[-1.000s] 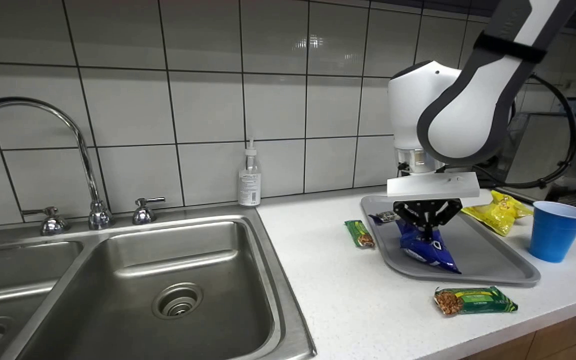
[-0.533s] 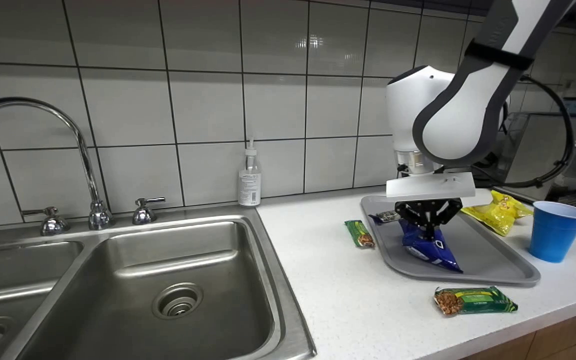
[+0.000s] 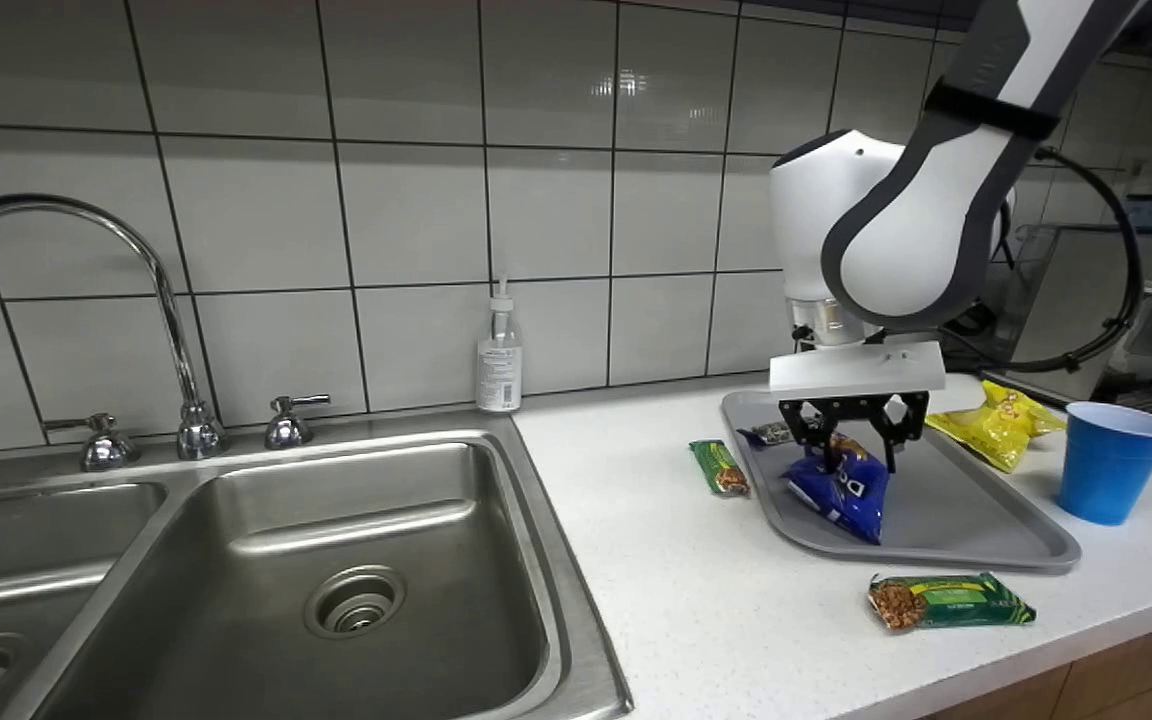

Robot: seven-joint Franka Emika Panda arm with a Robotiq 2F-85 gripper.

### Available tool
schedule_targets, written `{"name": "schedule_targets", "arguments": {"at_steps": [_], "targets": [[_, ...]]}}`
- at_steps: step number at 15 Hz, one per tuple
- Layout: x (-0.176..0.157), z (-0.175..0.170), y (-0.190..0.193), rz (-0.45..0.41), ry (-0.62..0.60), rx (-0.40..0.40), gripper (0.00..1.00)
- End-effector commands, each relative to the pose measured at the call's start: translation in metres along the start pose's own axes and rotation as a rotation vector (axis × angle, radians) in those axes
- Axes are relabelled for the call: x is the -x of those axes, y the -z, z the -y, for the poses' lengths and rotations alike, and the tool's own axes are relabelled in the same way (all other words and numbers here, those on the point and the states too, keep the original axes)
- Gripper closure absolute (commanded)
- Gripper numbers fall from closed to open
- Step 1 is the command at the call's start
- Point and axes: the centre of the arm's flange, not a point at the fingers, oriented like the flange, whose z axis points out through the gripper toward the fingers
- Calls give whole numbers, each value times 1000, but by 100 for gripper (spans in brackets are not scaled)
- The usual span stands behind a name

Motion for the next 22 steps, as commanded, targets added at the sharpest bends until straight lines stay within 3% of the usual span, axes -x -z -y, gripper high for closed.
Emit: {"name": "schedule_targets", "arguments": {"at_steps": [1,3,12,21,22], "targets": [[0,-8,17,-9,-12,-18,6],[0,-13,24,-20,-10,-31,0],[-18,-51,46,-47,-68,-73,0],[-50,-91,35,-50,-119,-68,0],[-45,-77,32,-30,-140,-57,0]]}}
